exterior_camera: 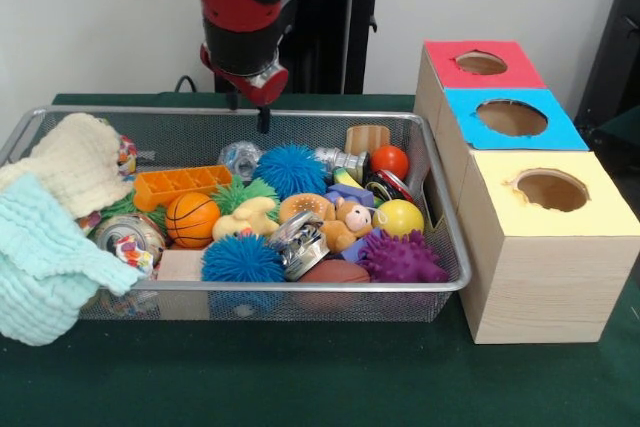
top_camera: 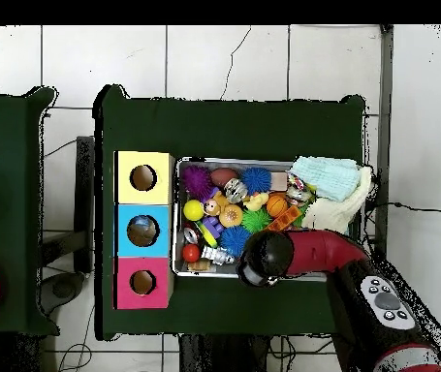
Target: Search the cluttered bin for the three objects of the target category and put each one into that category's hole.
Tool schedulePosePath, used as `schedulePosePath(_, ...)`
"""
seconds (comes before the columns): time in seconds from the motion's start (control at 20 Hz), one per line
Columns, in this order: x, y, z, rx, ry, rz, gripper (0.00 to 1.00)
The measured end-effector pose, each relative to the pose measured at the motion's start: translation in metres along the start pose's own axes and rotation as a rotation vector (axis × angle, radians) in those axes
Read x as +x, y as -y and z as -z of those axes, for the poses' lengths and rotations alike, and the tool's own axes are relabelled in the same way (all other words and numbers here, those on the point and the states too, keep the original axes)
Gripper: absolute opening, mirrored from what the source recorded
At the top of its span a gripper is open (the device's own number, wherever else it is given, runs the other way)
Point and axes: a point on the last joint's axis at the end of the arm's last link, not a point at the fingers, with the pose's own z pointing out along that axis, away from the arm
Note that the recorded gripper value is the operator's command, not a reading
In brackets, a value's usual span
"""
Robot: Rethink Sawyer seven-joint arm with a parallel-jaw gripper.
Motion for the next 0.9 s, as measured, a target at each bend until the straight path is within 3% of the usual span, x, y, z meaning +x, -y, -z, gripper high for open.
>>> schedulePosePath(0.3, -0.004, -0.001, 0.008, -0.018, -0.004, -0.027, 1.0)
schedulePosePath(0.55, -0.017, 0.016, 0.001, -0.035, -0.029, -0.076, 1.0)
schedulePosePath(0.9, -0.027, 0.028, -0.006, -0.045, -0.043, -0.107, 1.0)
